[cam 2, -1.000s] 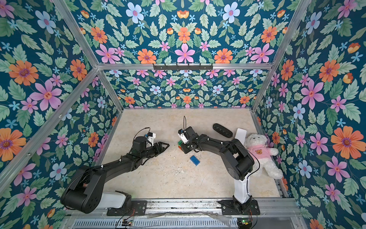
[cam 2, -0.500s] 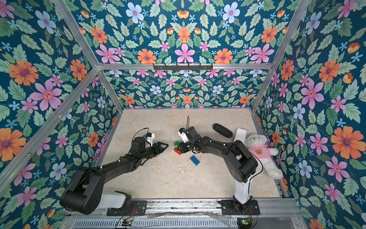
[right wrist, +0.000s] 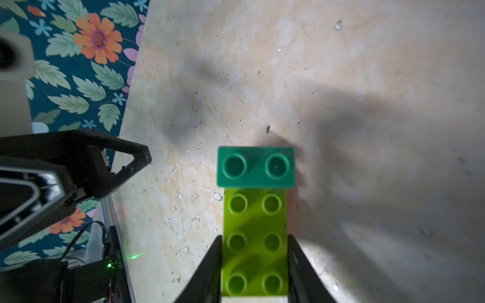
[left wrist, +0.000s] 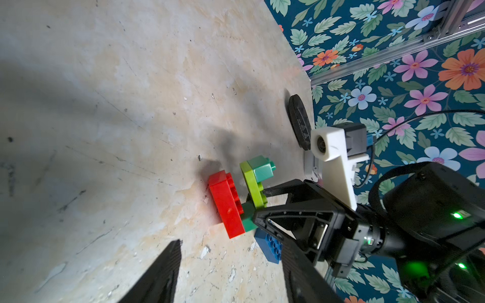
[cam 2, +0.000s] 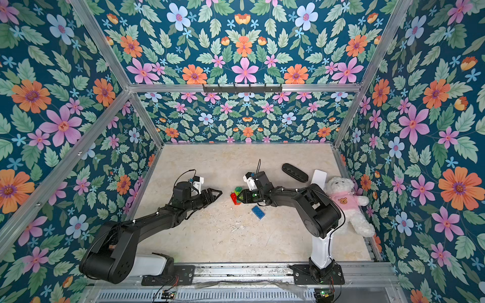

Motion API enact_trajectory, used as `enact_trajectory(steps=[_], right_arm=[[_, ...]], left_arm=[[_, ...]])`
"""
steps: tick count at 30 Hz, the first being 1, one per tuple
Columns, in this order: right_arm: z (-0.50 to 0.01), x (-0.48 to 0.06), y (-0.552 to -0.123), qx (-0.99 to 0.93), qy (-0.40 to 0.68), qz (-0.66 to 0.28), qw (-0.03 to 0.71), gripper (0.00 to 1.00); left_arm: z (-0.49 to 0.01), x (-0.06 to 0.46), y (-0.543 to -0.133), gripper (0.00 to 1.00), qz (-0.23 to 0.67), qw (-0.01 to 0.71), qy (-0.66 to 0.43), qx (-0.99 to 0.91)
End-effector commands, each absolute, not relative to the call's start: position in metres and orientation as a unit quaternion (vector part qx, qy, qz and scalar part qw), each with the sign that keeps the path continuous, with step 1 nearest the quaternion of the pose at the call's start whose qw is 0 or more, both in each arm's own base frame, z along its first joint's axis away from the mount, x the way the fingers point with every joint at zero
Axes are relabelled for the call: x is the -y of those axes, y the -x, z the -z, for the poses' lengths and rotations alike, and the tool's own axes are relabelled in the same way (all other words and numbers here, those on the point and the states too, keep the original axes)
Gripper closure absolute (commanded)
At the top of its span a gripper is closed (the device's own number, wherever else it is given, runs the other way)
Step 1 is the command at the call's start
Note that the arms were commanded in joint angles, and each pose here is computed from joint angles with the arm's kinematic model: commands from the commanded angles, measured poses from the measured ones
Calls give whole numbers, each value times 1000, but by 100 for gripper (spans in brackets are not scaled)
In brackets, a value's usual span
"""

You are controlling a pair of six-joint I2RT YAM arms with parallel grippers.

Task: Assemble the number 5 with lego
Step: Adjust the lego brick at the center of the board.

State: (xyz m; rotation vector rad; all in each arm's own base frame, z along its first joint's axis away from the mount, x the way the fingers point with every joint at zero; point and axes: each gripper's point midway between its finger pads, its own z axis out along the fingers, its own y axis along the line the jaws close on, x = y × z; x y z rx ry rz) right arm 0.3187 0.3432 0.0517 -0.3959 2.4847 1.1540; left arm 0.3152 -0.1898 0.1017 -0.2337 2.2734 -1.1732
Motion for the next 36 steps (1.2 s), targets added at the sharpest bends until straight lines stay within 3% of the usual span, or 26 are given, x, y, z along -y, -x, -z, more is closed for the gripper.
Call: enact_trajectory(steps=[1,21,36], right_arm=[[-64,-347,-325,-863,121,-449,196,61],[-50,-332,-323,-864,90,-462,178,51],[-52,-313,-317,-893,102,-401,180,51]], left_arm=[[-107,191,-317,36,446,292,79,-842],[-107,191,-318,37,450,285,81,-843],[-108,192,-318,37,456,284,84,-839]])
